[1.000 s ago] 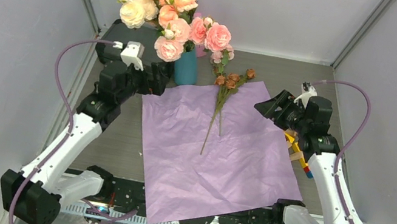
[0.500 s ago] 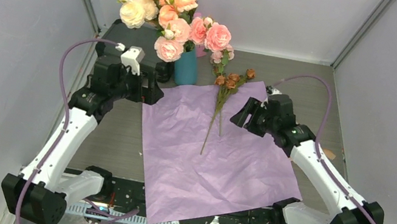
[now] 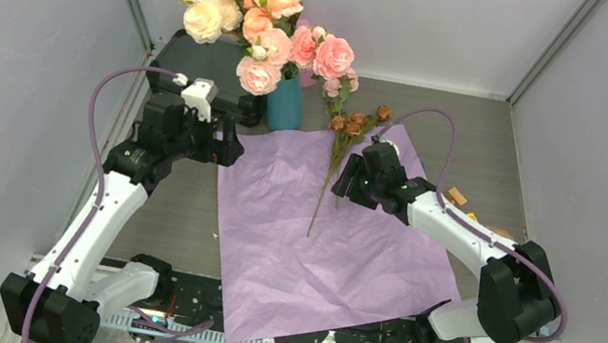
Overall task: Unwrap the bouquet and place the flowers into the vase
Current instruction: Pick up the fake flower from the wrapping paper.
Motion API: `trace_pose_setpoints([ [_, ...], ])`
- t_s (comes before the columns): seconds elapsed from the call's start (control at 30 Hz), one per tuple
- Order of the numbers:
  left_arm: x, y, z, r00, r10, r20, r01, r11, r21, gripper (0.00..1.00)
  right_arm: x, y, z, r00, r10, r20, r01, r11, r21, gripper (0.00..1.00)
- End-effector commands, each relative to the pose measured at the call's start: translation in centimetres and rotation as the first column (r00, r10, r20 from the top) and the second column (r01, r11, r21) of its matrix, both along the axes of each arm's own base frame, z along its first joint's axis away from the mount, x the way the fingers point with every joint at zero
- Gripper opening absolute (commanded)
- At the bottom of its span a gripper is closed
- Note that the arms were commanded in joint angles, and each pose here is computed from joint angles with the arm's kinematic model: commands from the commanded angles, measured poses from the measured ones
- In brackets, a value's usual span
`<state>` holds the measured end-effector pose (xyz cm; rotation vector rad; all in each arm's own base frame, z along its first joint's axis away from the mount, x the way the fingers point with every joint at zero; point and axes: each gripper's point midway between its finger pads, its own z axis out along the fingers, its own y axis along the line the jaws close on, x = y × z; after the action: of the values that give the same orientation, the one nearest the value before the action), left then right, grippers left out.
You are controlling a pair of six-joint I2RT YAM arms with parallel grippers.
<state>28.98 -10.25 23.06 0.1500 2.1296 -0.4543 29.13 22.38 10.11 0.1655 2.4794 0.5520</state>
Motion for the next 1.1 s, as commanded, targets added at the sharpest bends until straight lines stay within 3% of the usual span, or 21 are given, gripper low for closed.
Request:
trace_pose_setpoints([
  [0.0,-0.1,0.7,0.6,0.999,0.02,0.035,-0.021,0.999,0.026,1.0,3.3,2.1,2.6,0.992,-0.047,0.118,0.04,0.997,0.061,0.6],
  [1.07,-0.1,1.5,0.2,0.998,0.046,0.032,-0.048,0.997,0.061,1.0,10.1,5.0,-3.8,0.994,-0.049,0.102,0.057,0.995,-0.084,0.39],
])
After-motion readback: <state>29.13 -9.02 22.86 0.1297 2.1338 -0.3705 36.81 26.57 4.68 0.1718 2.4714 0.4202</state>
